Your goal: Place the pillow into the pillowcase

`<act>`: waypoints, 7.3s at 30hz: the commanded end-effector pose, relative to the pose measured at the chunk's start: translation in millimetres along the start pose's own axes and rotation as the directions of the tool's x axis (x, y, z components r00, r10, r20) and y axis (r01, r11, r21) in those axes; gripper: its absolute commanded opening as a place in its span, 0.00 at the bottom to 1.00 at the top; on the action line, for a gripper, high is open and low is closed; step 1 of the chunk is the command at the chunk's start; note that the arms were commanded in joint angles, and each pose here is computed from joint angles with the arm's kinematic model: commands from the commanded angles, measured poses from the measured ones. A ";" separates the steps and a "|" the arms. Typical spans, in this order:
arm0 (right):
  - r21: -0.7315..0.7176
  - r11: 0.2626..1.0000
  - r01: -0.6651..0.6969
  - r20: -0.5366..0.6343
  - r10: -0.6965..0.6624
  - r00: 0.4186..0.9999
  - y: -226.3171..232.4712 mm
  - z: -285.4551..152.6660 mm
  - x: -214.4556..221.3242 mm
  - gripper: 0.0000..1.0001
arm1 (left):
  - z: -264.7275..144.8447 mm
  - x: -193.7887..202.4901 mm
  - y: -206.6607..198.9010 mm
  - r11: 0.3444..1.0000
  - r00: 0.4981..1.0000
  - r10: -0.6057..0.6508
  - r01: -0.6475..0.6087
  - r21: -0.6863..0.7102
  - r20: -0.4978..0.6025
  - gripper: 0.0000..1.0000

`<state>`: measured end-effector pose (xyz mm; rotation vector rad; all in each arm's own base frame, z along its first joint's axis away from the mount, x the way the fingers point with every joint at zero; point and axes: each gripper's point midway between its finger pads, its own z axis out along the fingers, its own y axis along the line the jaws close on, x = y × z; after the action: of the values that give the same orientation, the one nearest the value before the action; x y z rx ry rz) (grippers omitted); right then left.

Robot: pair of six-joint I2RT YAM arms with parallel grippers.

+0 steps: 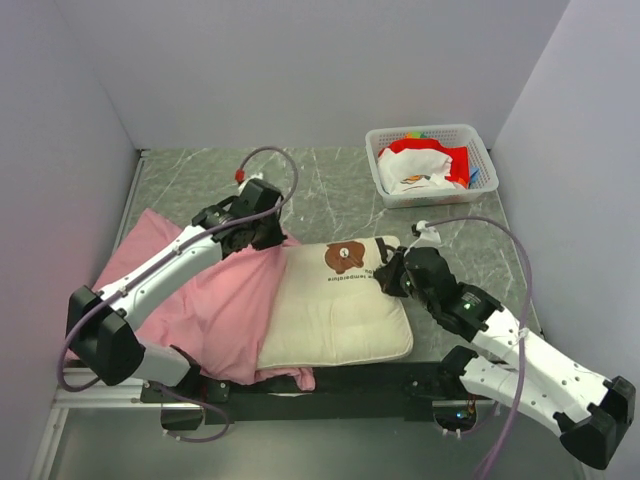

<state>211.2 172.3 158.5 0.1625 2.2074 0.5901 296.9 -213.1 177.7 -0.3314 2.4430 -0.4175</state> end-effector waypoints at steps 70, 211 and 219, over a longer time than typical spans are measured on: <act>-0.250 0.905 -0.345 -0.245 0.285 0.927 -24.7 22.5 84.5 0.23 | 10.9 191.7 46.3 0.965 0.987 -0.127 0.145 0.220 -0.096 0.34; 0.138 0.982 -0.132 -0.073 0.143 0.987 -74.8 78.1 16.2 0.57 | 134.1 -6.5 -41.4 0.840 0.843 0.509 -0.530 -0.114 -0.172 0.01; -0.010 0.997 -0.078 -0.066 0.078 0.995 -3.8 57.0 0.8 0.00 | 52.8 -14.3 -137.8 0.803 0.831 0.556 -0.542 0.246 0.015 0.01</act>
<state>260.8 153.1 82.9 0.3409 2.3163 0.5700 382.6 -287.3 102.5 0.3589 2.5667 -0.0926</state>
